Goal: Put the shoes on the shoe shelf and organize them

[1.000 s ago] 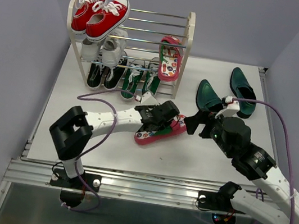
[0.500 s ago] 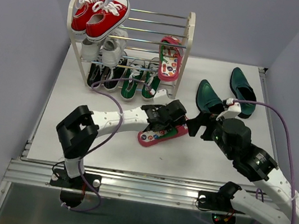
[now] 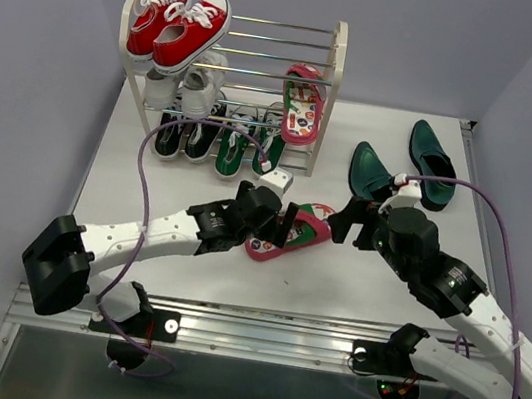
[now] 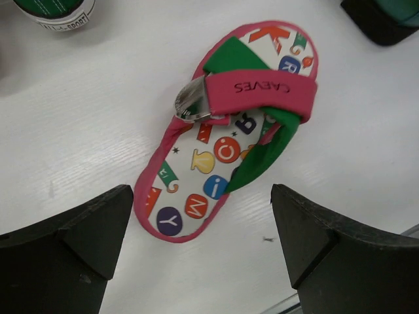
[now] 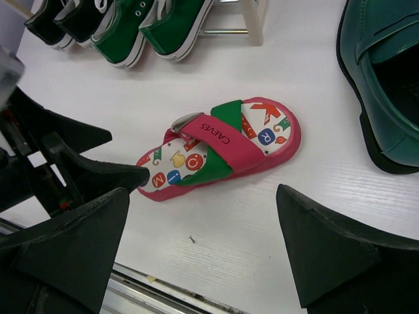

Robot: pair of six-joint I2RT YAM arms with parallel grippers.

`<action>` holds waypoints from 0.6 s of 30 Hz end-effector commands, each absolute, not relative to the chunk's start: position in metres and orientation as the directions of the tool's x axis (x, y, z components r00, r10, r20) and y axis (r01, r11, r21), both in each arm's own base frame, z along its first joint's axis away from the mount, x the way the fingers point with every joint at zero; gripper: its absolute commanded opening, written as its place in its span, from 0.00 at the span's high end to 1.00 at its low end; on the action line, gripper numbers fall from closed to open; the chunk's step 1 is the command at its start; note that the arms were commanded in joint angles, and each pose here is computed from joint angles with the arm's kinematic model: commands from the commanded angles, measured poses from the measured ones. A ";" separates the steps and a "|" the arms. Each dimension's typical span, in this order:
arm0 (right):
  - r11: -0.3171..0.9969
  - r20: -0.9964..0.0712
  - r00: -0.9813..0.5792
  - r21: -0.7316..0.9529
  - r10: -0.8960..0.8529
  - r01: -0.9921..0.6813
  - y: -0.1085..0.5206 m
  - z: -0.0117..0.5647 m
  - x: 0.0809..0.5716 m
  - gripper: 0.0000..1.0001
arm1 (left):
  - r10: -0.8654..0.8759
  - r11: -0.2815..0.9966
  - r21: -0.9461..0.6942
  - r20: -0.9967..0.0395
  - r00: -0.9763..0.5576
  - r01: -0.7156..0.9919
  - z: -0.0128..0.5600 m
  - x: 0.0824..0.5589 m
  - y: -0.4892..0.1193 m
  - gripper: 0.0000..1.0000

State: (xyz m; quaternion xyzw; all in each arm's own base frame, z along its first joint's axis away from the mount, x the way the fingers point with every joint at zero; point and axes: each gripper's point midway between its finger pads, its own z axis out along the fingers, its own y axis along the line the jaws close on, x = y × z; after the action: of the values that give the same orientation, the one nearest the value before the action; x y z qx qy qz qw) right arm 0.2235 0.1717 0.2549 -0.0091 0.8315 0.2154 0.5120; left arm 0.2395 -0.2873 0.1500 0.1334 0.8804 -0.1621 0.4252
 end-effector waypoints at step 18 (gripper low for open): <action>0.899 -0.860 -0.473 0.347 0.191 -0.268 0.179 0.260 0.224 0.00 | 0.420 0.743 -0.045 -0.746 -0.517 0.668 0.085 0.292 -0.294 0.01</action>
State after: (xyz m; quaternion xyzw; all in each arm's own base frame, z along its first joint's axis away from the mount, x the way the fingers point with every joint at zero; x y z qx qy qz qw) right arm 0.2235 0.1780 0.2462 -0.0205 0.8406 0.2143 0.4971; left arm 0.2852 -0.2783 0.0718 0.2959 0.8733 -0.1448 0.3589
